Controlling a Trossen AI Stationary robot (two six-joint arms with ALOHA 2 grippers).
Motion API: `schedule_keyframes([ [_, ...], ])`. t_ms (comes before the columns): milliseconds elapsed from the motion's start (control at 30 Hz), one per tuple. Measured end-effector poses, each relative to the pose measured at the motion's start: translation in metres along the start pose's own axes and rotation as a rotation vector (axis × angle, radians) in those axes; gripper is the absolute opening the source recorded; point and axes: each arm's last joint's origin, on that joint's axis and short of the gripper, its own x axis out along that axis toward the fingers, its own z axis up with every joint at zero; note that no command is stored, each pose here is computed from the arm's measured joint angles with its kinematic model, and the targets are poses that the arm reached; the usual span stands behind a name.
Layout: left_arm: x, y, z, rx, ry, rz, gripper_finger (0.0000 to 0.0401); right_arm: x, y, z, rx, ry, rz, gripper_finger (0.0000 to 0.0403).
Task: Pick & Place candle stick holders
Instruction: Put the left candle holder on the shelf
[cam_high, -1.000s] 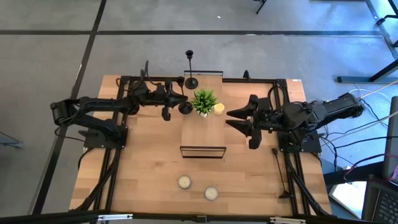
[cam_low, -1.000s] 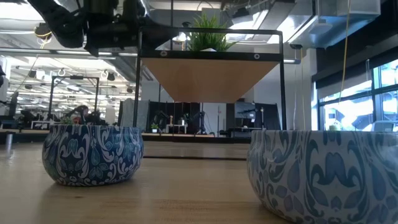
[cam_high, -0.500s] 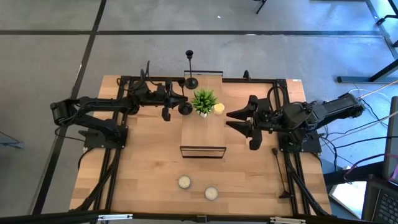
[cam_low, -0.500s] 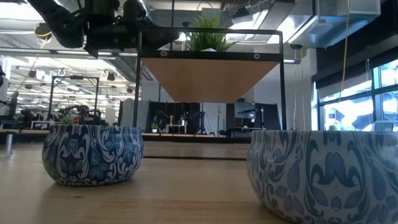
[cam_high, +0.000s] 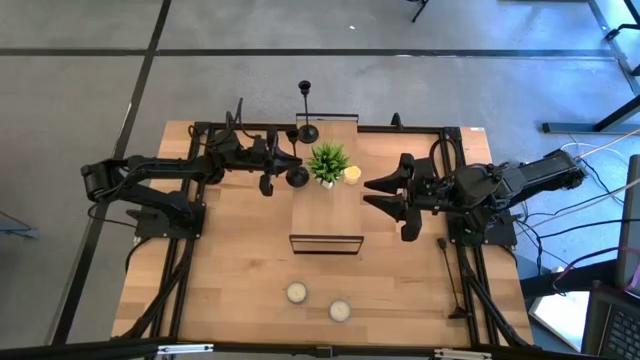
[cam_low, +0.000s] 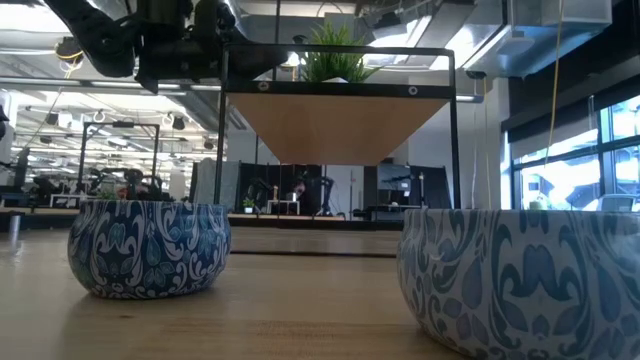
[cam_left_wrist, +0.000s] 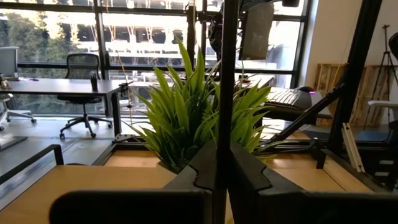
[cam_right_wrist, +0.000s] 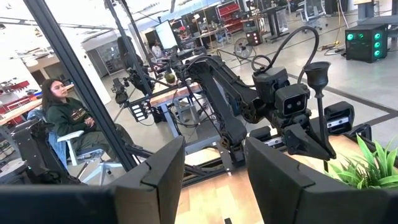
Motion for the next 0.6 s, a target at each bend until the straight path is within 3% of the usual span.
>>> schedule_keyframes([
  [600,0.0067,-0.0042,-0.0079,0.022,0.021,-0.035,0.0012,0.0008,-0.0014,0.0006,0.023,-0.002,-0.005,0.0172],
])
